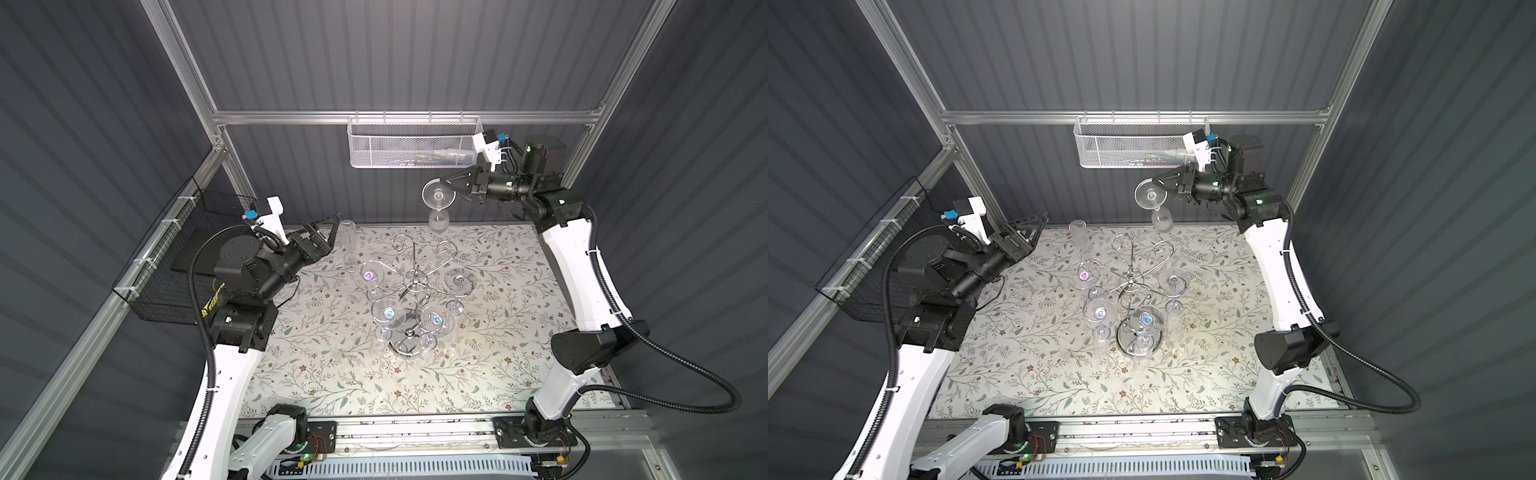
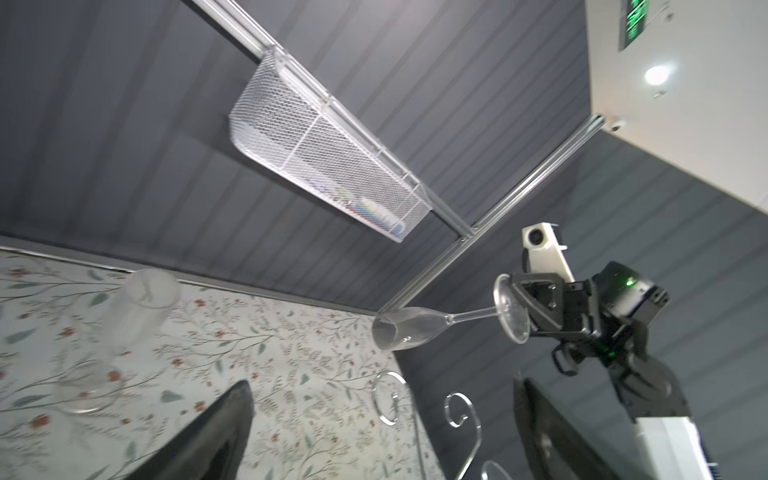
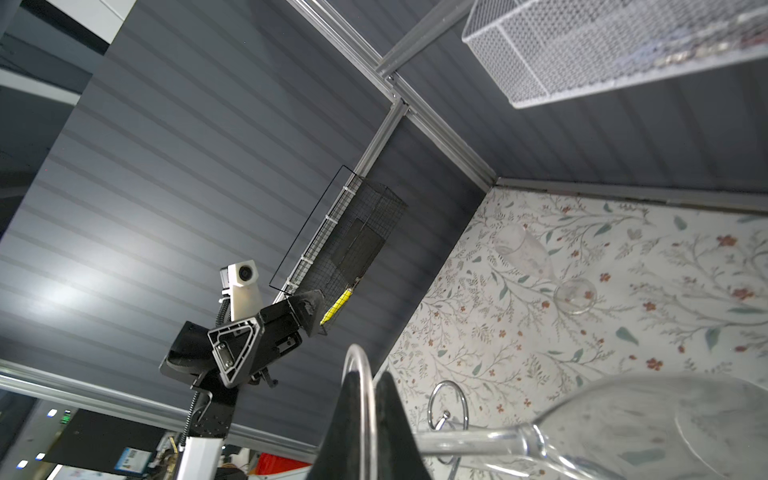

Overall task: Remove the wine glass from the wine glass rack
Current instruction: 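Lift the stemmed glass off the rack with the right gripper while the left arm rises, then grasp the glass stem with the left gripper while the right gripper holds the bowl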

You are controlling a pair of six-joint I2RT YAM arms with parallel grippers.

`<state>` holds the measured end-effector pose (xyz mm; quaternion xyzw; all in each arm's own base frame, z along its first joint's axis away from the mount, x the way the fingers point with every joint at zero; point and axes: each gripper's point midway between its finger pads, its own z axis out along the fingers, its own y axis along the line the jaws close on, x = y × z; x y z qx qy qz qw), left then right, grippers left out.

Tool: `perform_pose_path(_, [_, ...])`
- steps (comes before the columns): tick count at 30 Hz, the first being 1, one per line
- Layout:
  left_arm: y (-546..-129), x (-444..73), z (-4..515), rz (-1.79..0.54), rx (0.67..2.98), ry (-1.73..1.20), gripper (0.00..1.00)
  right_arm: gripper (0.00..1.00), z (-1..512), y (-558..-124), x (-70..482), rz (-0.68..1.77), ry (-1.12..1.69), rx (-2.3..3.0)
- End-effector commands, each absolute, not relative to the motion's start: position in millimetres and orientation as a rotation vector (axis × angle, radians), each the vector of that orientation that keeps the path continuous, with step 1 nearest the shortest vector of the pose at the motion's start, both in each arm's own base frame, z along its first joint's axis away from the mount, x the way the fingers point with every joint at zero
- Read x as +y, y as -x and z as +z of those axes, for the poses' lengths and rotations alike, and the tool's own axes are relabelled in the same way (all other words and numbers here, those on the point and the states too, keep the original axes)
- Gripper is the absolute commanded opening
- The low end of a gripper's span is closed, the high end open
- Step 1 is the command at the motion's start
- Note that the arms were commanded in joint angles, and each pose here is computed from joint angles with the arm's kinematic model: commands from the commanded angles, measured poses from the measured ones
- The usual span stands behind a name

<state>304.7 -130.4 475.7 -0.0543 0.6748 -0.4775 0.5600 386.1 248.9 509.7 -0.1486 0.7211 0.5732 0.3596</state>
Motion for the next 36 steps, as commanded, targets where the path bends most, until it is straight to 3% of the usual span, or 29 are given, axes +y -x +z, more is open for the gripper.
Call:
perform_pose_path(1, [-299,-147,519,-1.431,1.460,0.142,0.99,0.00,564,-354,240,1.329,0.576,1.575])
perform_pose_path(12, [-309,-220,526,-1.823,1.501,0.119,0.98,0.00,578,-272,221,1.060,0.854,1.135])
perform_pose_path(25, [-298,-290,527,-2.128,1.490,0.033,0.93,0.00,558,-225,223,0.975,0.995,0.891])
perform_pose_path(36, [-278,-348,520,-2.303,1.488,-0.076,0.74,0.00,556,-208,235,0.991,1.073,0.824])
